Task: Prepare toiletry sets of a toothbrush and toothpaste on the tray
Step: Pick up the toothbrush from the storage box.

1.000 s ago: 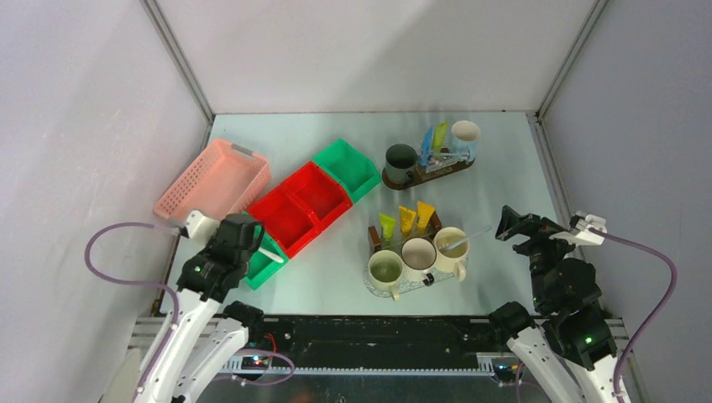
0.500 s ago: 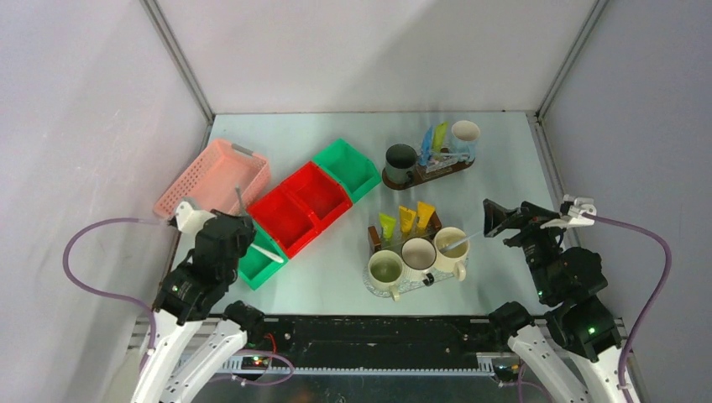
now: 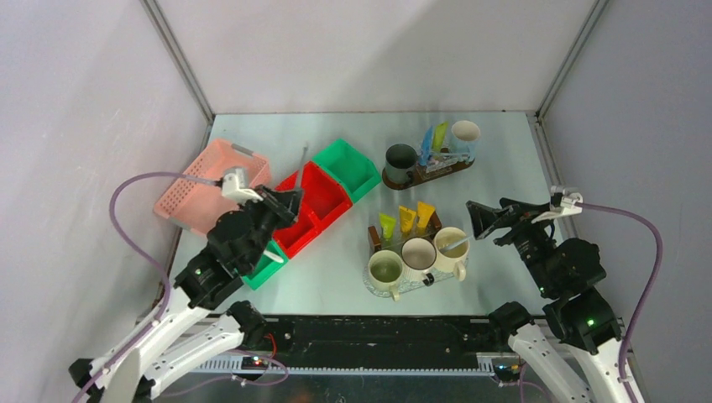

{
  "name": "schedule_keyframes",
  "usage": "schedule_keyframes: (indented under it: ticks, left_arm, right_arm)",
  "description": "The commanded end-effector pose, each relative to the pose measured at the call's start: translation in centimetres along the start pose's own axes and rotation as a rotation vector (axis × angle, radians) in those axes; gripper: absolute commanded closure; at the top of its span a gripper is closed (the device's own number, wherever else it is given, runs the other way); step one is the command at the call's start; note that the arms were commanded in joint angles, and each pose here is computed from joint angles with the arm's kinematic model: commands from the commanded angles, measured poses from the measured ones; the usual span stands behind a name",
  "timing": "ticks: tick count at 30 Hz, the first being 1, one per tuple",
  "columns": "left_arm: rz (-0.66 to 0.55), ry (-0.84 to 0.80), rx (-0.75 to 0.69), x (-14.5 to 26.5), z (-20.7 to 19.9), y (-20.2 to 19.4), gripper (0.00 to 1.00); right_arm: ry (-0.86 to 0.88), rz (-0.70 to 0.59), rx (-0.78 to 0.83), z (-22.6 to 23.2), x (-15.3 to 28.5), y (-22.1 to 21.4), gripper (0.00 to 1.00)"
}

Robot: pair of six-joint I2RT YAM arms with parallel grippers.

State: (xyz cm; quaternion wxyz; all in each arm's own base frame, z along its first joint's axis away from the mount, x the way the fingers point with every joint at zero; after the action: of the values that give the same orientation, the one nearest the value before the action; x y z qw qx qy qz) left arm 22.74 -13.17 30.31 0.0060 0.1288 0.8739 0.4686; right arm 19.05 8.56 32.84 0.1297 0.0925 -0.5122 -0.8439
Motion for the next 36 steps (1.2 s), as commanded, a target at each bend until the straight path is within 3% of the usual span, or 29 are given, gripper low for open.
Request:
schedule_keyframes:
  ticks: [1, 8, 16, 36]
  left_arm:
    - [-0.046, -0.249, -0.083, -0.4, -5.9, 0.9, 1.0]
    - [-0.022, -0.481, -0.184, -0.2, -12.6, -1.2, 1.0]
    - [-0.018, -0.697, -0.153, 1.2, -18.9, -2.3, 1.0]
    - [0.06, -0.932, -0.069, 3.3, -26.5, -5.4, 1.0]
  right_arm:
    - [0.097, -0.041, -0.066, 2.6, 0.1, 2.2, 0.08]
    - [0.142, -0.025, -0.145, 3.8, -0.3, 2.3, 0.11]
    - [0.206, -0.021, -0.258, 5.7, -1.3, 2.9, 0.13]
    - [0.409, -0.026, -0.398, 10.7, -3.1, 4.6, 0.18]
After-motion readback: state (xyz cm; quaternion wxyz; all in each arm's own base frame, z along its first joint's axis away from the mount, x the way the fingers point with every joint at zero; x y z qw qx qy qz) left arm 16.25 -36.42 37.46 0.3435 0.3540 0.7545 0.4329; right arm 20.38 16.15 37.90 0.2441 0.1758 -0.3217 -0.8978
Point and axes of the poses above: each gripper's point midway between its finger pads, its own x axis back along the fingers, its own z axis along the line the jaws close on, y = z × x, the point moved 1 cm from there along x, back along the fingers, and after that the axes turned 4 degrees about -x, right-handed, at the moved point
